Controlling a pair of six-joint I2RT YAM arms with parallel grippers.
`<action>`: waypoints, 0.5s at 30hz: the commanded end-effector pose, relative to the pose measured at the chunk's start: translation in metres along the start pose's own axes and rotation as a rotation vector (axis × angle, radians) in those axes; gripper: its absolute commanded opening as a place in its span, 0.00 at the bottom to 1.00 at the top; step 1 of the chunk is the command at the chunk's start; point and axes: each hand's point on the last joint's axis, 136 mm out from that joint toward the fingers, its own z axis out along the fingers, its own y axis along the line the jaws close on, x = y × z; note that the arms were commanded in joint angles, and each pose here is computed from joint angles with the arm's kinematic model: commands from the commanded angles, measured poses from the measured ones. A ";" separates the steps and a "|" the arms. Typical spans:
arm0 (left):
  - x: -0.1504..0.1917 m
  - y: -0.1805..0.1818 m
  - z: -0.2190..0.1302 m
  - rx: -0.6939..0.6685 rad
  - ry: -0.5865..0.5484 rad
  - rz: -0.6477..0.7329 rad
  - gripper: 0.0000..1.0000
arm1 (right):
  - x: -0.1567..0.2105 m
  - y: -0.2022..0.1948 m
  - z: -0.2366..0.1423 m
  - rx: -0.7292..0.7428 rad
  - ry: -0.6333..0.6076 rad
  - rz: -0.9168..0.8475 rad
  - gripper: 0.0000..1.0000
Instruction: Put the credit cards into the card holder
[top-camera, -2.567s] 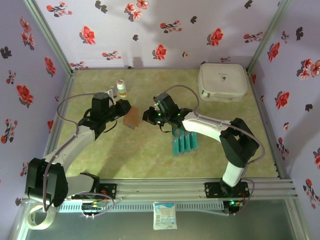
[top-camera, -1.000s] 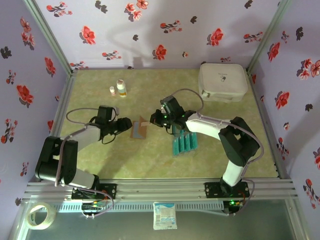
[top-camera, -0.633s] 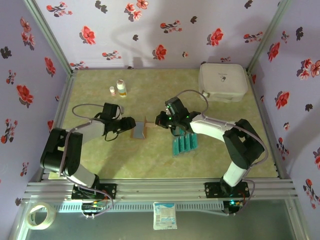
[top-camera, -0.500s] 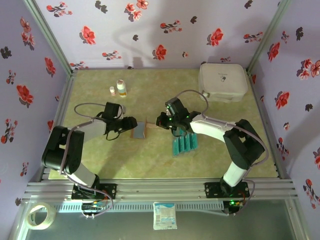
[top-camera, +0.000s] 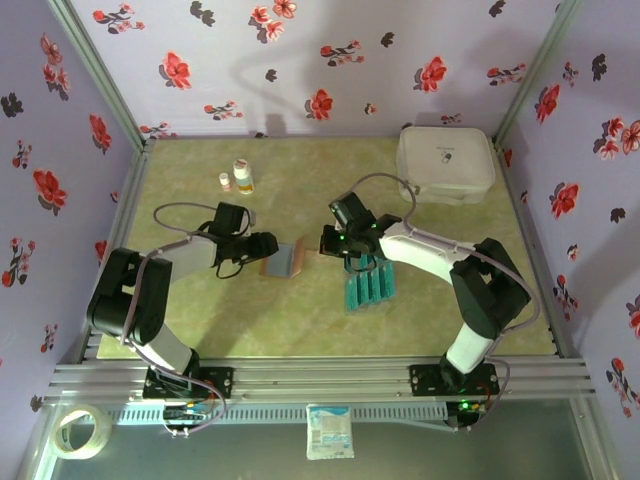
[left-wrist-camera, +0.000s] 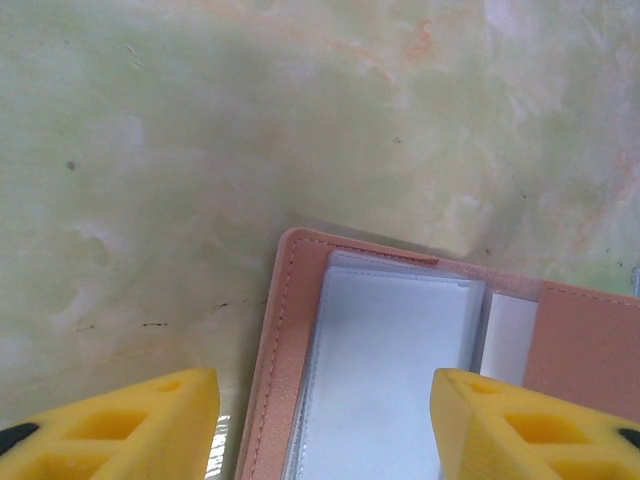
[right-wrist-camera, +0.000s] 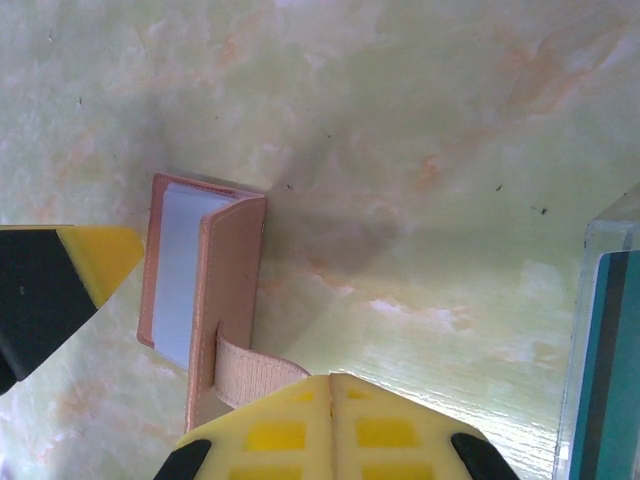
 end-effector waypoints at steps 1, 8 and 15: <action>-0.002 0.002 0.001 -0.034 0.007 0.029 0.58 | -0.007 -0.005 0.000 0.040 -0.009 -0.024 0.00; -0.004 0.005 -0.002 -0.066 0.008 0.049 0.59 | -0.010 -0.015 -0.001 0.116 -0.008 -0.067 0.00; -0.001 0.007 0.001 -0.068 0.018 0.054 0.61 | -0.009 -0.012 0.011 0.109 0.013 -0.064 0.00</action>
